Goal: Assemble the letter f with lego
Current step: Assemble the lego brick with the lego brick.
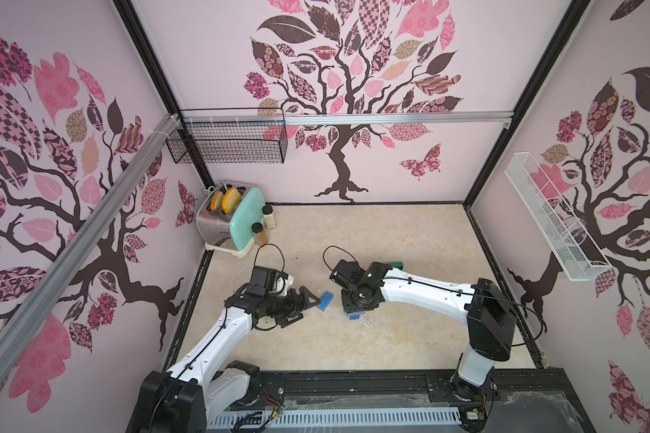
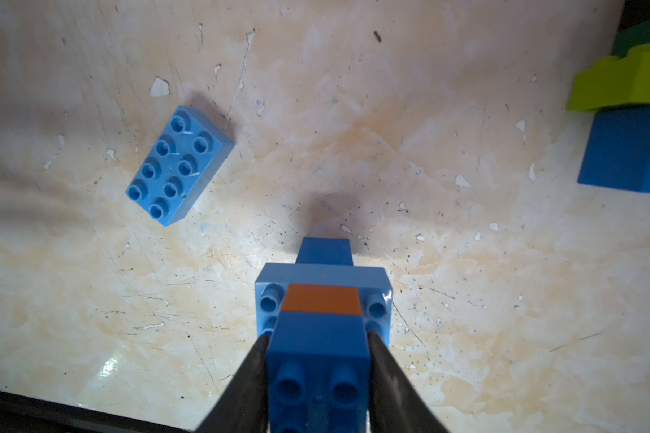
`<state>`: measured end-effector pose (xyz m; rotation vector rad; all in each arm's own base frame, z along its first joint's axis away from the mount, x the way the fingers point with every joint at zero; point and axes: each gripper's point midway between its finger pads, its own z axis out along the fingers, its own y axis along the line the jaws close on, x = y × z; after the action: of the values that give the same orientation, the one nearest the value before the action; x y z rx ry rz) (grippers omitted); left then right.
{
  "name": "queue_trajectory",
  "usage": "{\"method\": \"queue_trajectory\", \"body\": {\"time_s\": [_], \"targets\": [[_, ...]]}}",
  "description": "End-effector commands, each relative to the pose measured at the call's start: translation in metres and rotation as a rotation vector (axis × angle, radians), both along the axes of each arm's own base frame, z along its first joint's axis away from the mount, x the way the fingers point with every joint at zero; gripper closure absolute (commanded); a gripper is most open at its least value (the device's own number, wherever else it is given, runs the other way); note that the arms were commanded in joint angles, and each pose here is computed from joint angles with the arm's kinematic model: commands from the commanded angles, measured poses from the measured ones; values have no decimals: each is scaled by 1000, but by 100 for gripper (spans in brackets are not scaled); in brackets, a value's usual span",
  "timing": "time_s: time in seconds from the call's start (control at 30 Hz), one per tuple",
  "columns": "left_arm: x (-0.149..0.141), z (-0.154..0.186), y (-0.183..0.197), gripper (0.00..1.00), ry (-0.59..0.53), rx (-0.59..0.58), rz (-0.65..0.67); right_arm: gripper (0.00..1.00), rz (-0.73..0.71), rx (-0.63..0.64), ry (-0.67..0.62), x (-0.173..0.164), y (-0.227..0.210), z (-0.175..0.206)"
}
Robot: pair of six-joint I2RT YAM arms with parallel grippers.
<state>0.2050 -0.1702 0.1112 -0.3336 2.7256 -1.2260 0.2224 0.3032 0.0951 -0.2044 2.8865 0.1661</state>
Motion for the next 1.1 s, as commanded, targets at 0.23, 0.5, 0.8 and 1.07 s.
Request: {"method": "queue_trajectory", "body": {"time_s": [0.23,0.5,0.8,1.07], "targets": [[2,-1,1,6,-9,1,-2,53,1,22,-26,3,5,17],[3,-2,2,6,2,3,13,40,24,44,-96,12,8,53],[17,-19,-5,5,80,1,60,9,76,87,-132,19,8,88],[34,-35,-14,5,183,-22,180,1,59,150,-111,30,-6,95]]}}
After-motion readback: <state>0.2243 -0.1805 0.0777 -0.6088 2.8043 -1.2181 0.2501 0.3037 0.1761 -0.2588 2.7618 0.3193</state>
